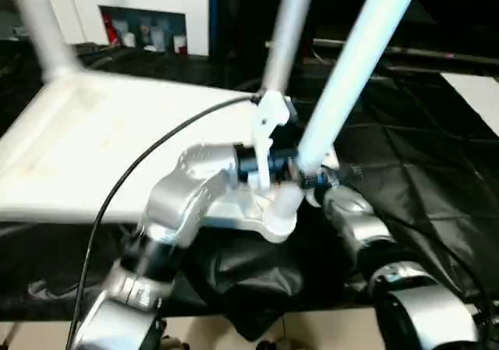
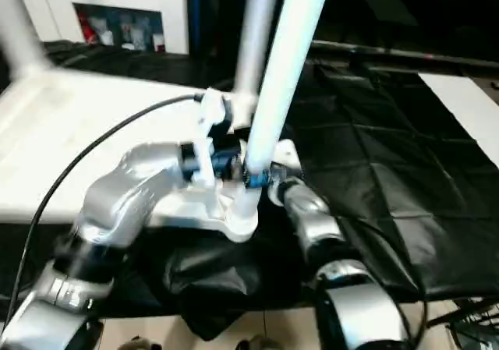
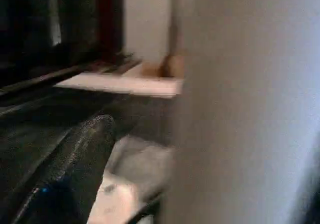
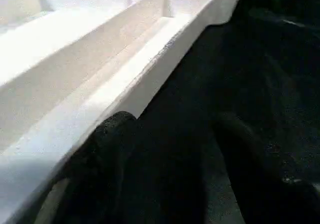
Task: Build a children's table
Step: Rotate table base, then rotate leg to tighten
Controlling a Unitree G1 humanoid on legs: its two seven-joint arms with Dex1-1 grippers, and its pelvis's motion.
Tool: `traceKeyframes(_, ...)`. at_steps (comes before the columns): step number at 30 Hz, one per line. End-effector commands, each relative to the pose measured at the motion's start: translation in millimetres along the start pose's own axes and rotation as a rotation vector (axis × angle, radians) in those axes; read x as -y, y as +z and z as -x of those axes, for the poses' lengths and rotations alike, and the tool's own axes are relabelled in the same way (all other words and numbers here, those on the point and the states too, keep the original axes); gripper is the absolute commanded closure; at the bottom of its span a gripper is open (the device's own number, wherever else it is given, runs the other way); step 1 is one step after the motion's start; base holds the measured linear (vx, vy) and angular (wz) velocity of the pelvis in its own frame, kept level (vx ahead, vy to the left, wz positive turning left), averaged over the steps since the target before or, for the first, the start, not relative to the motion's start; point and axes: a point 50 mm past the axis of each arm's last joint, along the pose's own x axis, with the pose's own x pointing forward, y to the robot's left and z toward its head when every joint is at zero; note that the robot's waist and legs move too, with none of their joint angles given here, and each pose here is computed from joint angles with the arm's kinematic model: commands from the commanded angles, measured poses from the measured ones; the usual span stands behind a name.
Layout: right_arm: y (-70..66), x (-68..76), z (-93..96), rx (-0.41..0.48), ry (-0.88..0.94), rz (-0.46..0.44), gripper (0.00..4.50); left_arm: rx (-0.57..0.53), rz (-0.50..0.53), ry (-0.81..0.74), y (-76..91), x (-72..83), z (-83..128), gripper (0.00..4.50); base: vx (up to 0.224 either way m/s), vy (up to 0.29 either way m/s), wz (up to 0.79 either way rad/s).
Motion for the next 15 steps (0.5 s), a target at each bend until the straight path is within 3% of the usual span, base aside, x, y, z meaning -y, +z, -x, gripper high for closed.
traceKeyframes(1,7.5,8.1,0.5,0.018,0.002,0.040,1.57,-0.095,-0.073,0.063,-9.9,-12.0,6,0.04,0.000,0.000,0.00)
traceKeyframes(4,8.8,28.0,9.2,0.026,-0.035,0.041,1.57,-0.174,-0.095,0.102,-21.0,-23.5,24,0.04,0.000,0.000,0.00)
traceKeyframes(9,10.9,41.4,17.3,0.036,-0.020,0.052,1.57,-0.231,-0.118,0.088,-30.1,-28.6,39,0.04,0.000,0.000,0.00)
traceKeyframes(15,8.9,52.9,41.4,0.002,0.200,0.190,1.57,-0.385,-0.095,-0.057,-53.1,-24.6,69,0.04,0.000,0.000,0.00)
